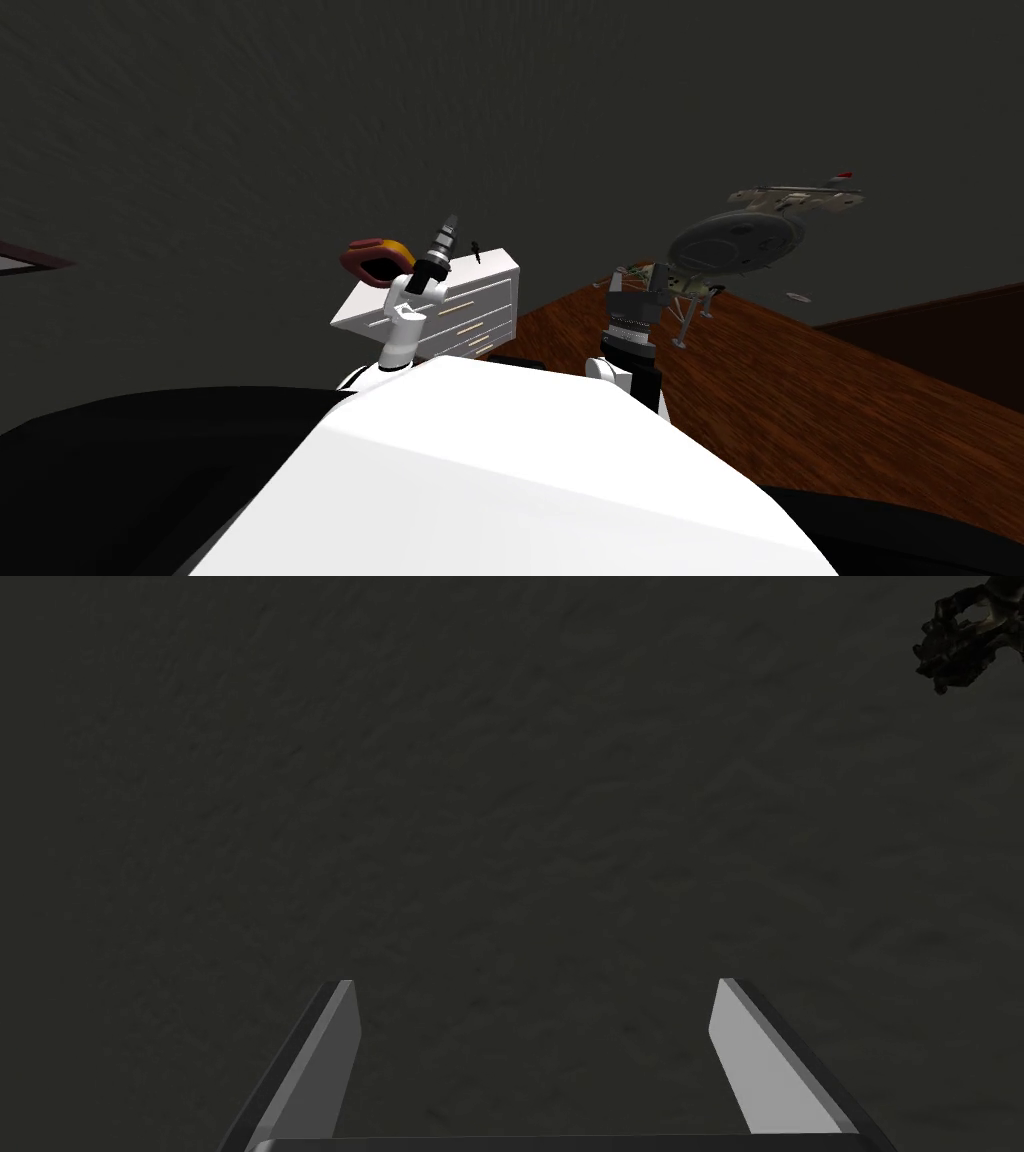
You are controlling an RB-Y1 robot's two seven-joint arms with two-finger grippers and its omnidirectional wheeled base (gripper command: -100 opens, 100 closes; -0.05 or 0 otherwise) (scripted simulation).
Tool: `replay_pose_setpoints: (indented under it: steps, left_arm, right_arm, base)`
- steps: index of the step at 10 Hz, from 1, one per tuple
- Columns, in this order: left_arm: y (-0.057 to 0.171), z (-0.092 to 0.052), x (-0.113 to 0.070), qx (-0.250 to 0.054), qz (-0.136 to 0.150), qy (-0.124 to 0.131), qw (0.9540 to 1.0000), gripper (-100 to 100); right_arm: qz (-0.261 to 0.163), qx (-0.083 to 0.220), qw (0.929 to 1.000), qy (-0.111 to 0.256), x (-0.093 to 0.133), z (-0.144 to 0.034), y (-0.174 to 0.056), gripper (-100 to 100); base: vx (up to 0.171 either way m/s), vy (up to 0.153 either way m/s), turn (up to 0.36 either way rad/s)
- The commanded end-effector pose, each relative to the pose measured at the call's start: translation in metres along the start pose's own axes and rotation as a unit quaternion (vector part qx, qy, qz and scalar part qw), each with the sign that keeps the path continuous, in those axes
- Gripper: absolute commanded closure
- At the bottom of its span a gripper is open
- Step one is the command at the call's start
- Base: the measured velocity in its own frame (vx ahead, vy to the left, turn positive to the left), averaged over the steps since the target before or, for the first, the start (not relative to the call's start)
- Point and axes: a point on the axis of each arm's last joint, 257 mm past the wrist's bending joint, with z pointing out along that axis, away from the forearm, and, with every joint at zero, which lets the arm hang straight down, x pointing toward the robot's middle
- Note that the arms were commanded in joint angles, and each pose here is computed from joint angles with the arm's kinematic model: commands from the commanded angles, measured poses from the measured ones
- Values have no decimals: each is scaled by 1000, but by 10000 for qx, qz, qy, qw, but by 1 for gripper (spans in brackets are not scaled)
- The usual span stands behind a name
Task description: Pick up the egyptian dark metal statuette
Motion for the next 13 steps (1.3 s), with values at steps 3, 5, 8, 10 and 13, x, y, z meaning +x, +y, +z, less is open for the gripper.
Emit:
replay_pose_setpoints:
  steps: [3,5,8,10,13]
  left_arm:
    - [0,21,-1,-244,119,91,9996,-100]
    - [9,21,-1,-430,118,97,9990,-100]
    - [9,39,-1,-650,190,196,9975,-100]
    - [12,46,0,-819,215,255,9961,-100]
    - [21,52,1,-1108,235,322,9930,-100]
  right_arm:
    - [0,0,10000,0,0,0,0,0]
    - [0,0,10000,0,0,0,0,0]
    - [0,0,10000,0,0,0,0,0]
    - [0,0,10000,0,0,0,0,0]
    - [0,0,10000,0,0,0,0,0]
  base:
    - [-19,32,-74]
    - [-7,21,-31]
    - [-12,25,-96]
    - [-12,33,-81]
    - [-5,21,-69]
